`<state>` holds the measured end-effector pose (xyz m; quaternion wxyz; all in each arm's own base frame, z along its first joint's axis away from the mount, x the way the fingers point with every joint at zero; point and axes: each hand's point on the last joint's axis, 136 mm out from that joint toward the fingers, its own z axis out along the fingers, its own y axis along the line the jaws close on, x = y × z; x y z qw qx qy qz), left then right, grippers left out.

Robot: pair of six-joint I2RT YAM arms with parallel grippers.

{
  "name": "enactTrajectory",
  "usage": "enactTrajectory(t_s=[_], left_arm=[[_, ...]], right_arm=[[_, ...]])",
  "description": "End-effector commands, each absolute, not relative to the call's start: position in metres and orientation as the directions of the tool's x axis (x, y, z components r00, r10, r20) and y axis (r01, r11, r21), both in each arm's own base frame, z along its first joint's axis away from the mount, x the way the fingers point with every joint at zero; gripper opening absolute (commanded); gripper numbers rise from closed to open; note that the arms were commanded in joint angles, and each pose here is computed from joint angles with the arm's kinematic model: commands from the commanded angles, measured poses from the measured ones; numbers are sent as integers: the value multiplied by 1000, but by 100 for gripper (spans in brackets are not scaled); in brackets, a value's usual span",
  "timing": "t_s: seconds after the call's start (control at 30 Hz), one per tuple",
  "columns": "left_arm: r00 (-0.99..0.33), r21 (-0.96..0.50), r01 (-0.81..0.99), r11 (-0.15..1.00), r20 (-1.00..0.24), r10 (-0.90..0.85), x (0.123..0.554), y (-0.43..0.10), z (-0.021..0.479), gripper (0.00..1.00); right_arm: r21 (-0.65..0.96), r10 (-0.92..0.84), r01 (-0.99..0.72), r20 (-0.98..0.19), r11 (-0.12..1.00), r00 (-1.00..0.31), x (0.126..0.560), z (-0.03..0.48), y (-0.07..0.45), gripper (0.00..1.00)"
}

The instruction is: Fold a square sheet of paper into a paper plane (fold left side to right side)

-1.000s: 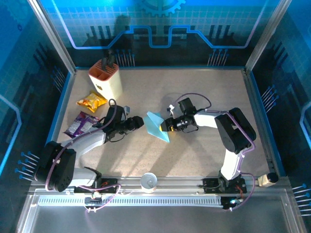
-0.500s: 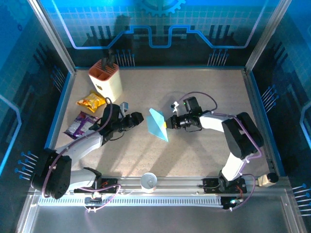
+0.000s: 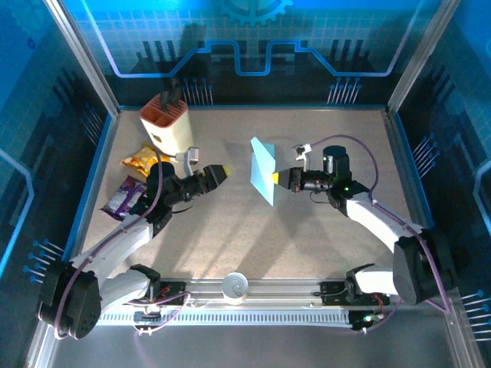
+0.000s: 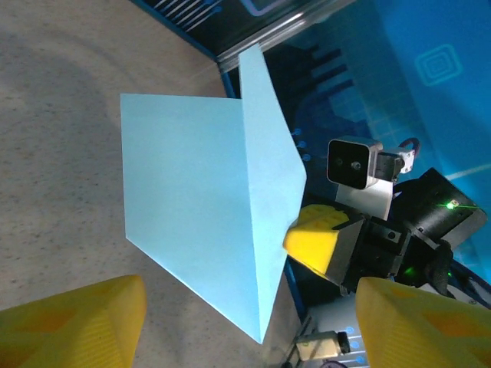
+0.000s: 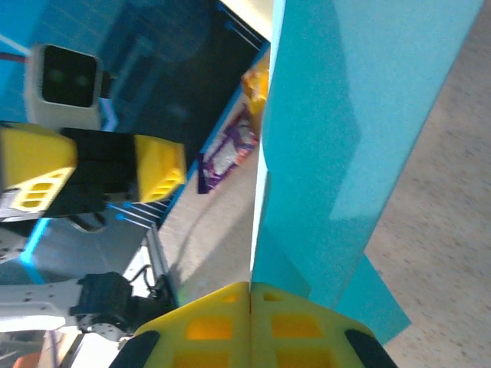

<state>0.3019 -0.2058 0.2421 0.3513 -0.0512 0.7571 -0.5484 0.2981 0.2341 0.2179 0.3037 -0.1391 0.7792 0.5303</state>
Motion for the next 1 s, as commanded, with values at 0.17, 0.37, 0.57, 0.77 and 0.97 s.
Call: enactTrajectory(t_s=[0.17, 0.37, 0.57, 0.77, 0.97], left_arm=[[-769, -857, 434, 278, -513, -382, 297, -243, 284, 74], [-782, -856, 446, 262, -515, -350, 301, -260, 284, 74], [-781, -848, 469, 244, -528, -333, 302, -271, 287, 72], [-763, -830, 496, 255, -557, -328, 301, -276, 288, 62], [-757, -828, 492, 268, -559, -338, 302, -276, 285, 42]], right_arm=[[768, 116, -610, -636, 197, -763, 277, 268, 248, 2], [764, 92, -628, -643, 146, -760, 269, 279, 261, 3], [769, 59, -629, -638, 118, -768, 266, 281, 272, 3], [783, 57, -613, -620, 104, -782, 268, 278, 279, 3], [800, 67, -593, -599, 97, -798, 271, 273, 280, 3]])
